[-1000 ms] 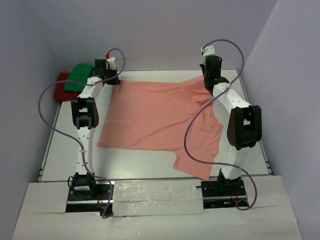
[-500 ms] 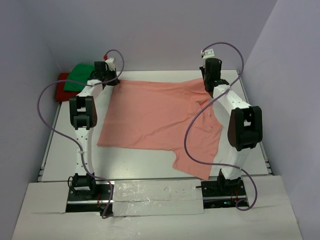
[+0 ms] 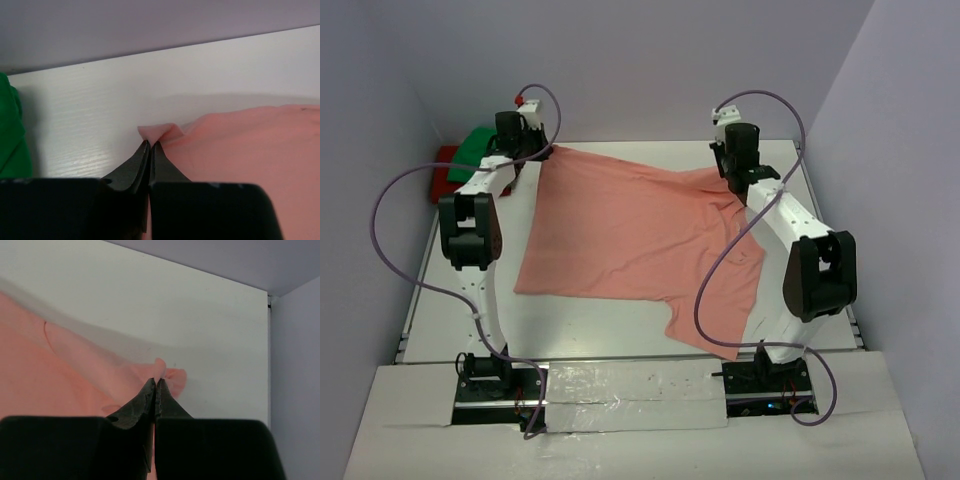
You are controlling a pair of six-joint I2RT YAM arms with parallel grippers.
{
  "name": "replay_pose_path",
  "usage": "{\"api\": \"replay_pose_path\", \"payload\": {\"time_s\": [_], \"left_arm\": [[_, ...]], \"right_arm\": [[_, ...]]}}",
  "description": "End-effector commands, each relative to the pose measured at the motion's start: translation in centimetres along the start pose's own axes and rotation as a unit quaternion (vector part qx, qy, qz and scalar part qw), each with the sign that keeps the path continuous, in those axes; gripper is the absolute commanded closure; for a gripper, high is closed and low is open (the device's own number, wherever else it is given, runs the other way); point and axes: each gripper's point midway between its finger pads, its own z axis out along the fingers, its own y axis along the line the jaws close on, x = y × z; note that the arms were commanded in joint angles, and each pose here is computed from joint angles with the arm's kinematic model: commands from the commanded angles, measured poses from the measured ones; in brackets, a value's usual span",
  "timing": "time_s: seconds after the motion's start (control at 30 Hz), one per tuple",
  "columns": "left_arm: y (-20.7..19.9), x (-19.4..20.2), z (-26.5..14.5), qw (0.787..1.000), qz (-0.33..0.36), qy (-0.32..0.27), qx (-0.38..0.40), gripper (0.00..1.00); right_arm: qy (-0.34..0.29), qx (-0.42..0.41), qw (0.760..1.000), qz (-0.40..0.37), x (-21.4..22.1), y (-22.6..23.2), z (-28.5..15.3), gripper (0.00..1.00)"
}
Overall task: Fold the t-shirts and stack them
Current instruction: Fold the tshirt
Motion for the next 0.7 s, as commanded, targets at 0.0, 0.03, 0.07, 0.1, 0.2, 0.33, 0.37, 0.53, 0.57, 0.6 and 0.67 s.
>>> {"api": "replay_pose_path", "payload": {"time_s": [0.0, 0.03, 0.07, 0.1, 0.2, 0.33, 0.37, 0.53, 0.57, 0.6, 0.67], "left_arm": [[-1.4, -5.0, -2.8, 0.998, 0.011, -0.063, 0.013, 0.94], [-1.4, -5.0, -3.0, 0.998, 0.014, -0.065, 0.014, 0.94], [-1.5, -4.1, -3.1, 0.998, 0.012, -0.055, 0.015, 0.95], [-1.7, -4.3, -3.6, 0.998, 0.012, -0.057, 0.017, 0.95], [-2.1, -2.7, -4.7, 0.999, 0.010, -0.040, 0.021, 0.95], [-2.4, -1.7, -6.1, 0.999, 0.015, -0.041, 0.024, 0.96], [-2.5, -0.8, -6.6, 0.999, 0.014, -0.035, 0.025, 0.96], [-1.9, 1.7, -8.2, 1.000, 0.009, -0.019, 0.017, 0.98], [-2.0, 1.5, -8.8, 1.000, 0.007, -0.021, 0.019, 0.99], [-1.8, 1.7, -9.1, 1.000, 0.003, -0.020, 0.021, 0.99], [-1.8, 2.2, -10.0, 1.000, -0.001, -0.017, 0.022, 1.00]], "right_arm": [[-0.012, -0.019, 1.000, 0.003, -1.1, 0.7, -2.4, 1.00], [-0.012, -0.021, 1.000, 0.003, -1.2, 0.8, -2.7, 1.00], [-0.006, -0.025, 1.000, 0.002, -0.8, 0.9, -3.0, 1.00], [-0.005, -0.027, 1.000, 0.002, -0.8, 1.0, -3.2, 1.00], [0.004, -0.036, 0.999, -0.003, -0.3, 1.3, -4.0, 1.00], [0.013, -0.041, 0.999, -0.010, 0.2, 1.4, -5.3, 1.00], [0.018, -0.042, 0.999, -0.011, 0.7, 1.5, -5.6, 1.00], [0.041, -0.056, 0.997, -0.017, 2.4, 1.8, -7.1, 1.00], [0.046, -0.060, 0.997, -0.020, 2.7, 2.1, -7.3, 1.00], [0.049, -0.063, 0.997, -0.022, 2.9, 2.2, -7.7, 1.00], [0.065, -0.071, 0.995, -0.030, 4.0, 2.7, -8.2, 1.00]]}}
